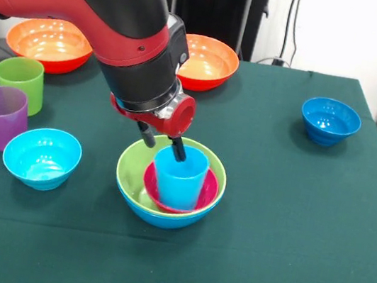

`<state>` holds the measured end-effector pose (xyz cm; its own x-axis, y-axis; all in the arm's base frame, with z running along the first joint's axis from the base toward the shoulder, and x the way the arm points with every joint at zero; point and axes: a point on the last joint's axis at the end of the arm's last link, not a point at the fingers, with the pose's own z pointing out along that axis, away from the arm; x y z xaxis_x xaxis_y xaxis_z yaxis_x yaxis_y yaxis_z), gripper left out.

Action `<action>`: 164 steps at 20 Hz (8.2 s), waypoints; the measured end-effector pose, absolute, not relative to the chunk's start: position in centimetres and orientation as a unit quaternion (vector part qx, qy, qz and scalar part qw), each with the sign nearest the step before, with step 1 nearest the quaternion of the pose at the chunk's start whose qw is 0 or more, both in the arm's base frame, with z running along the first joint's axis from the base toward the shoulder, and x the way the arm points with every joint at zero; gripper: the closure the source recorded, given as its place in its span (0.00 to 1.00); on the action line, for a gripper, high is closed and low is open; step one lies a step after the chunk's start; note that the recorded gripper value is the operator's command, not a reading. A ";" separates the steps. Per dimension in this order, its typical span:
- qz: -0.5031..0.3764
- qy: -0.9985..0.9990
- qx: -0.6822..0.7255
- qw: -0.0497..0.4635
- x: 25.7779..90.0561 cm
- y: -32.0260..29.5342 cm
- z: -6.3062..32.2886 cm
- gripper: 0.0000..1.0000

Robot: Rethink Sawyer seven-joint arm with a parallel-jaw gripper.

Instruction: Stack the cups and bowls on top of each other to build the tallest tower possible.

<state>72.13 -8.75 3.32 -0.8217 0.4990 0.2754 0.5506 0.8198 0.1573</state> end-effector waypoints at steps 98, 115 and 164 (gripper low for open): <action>0.043 -0.996 -0.073 -0.037 51.3 -9.9 9.4 0.00; 0.009 -0.997 -0.038 -0.068 41.0 -6.6 10.1 0.00; -0.038 -0.993 -0.090 -0.067 29.1 -11.9 0.8 0.00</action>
